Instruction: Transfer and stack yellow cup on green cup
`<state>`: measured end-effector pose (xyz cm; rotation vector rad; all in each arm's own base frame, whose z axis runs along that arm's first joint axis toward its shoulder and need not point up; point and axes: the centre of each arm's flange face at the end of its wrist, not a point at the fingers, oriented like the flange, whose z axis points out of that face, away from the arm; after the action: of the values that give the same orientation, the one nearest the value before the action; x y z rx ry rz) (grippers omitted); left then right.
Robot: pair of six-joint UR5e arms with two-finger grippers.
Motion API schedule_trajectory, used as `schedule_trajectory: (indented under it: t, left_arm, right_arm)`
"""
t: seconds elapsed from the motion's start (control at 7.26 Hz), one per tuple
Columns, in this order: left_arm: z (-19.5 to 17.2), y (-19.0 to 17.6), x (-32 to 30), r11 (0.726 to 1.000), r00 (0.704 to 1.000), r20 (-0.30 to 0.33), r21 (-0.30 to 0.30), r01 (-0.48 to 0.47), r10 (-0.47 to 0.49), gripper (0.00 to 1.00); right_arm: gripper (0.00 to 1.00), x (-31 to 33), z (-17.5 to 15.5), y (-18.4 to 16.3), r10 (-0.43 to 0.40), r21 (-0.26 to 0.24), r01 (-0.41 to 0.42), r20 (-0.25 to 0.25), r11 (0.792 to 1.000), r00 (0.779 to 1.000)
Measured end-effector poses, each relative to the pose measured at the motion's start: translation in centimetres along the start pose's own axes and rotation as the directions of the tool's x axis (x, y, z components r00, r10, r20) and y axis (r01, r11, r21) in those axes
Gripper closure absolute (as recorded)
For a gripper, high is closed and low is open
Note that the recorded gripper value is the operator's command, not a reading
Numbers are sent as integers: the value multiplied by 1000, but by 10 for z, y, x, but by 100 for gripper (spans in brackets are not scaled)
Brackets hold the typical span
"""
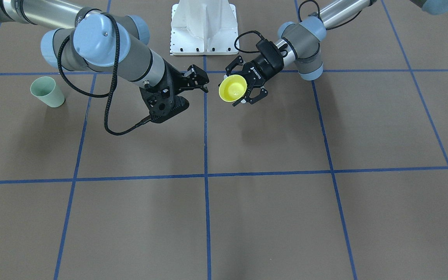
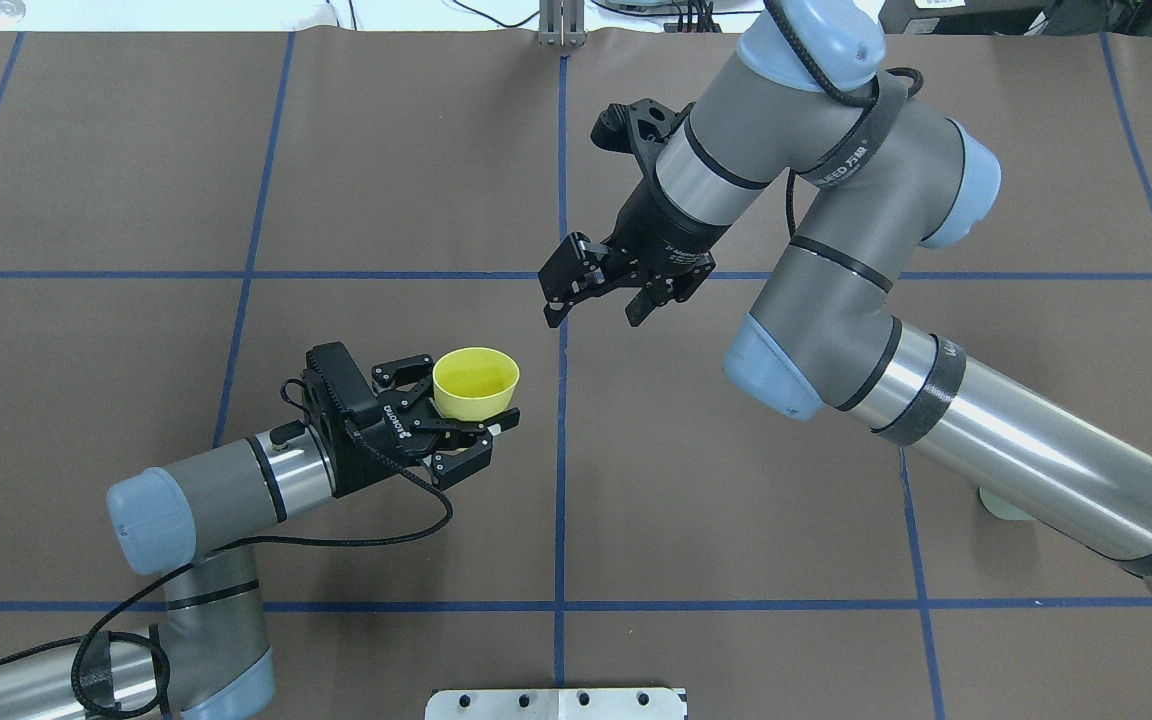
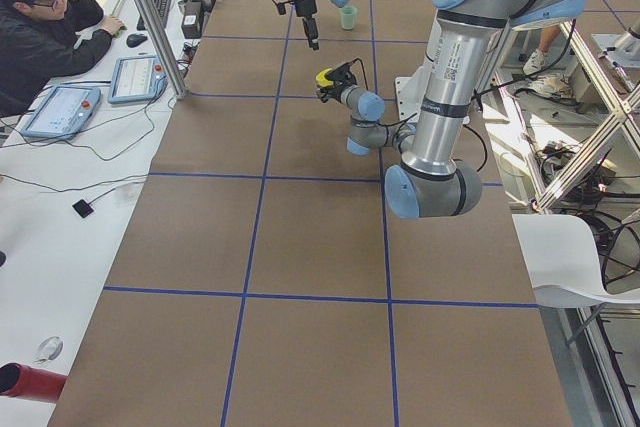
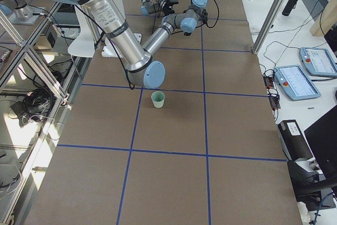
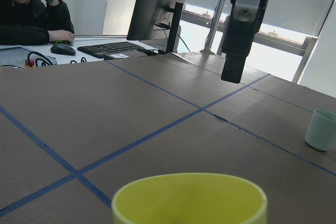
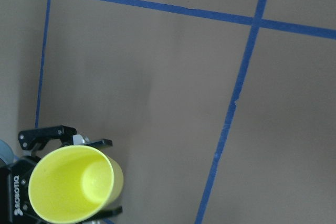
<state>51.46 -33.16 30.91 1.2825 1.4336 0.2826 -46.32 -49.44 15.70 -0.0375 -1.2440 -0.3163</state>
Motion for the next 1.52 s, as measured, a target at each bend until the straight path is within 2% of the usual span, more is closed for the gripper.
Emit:
schedule_trajectory:
  t: [0.14,0.41,1.52]
  left_arm:
    - [2,2,5,1000,1000,-4,-5,2,-2,100]
    - [4,3,10,1000,1000,-5,-5,4,-4,100]
    - [13,-5,19,1000,1000,-6,15,10,-10,100]
  right_arm:
    - [13,-5,4,-8,0,-1,0,0,1000,1000]
    - [13,-15,11,-19,11,-5,-11,-1,1000,1000]
    - [13,-32,55,7,29,-80,-28,4,996,1000]
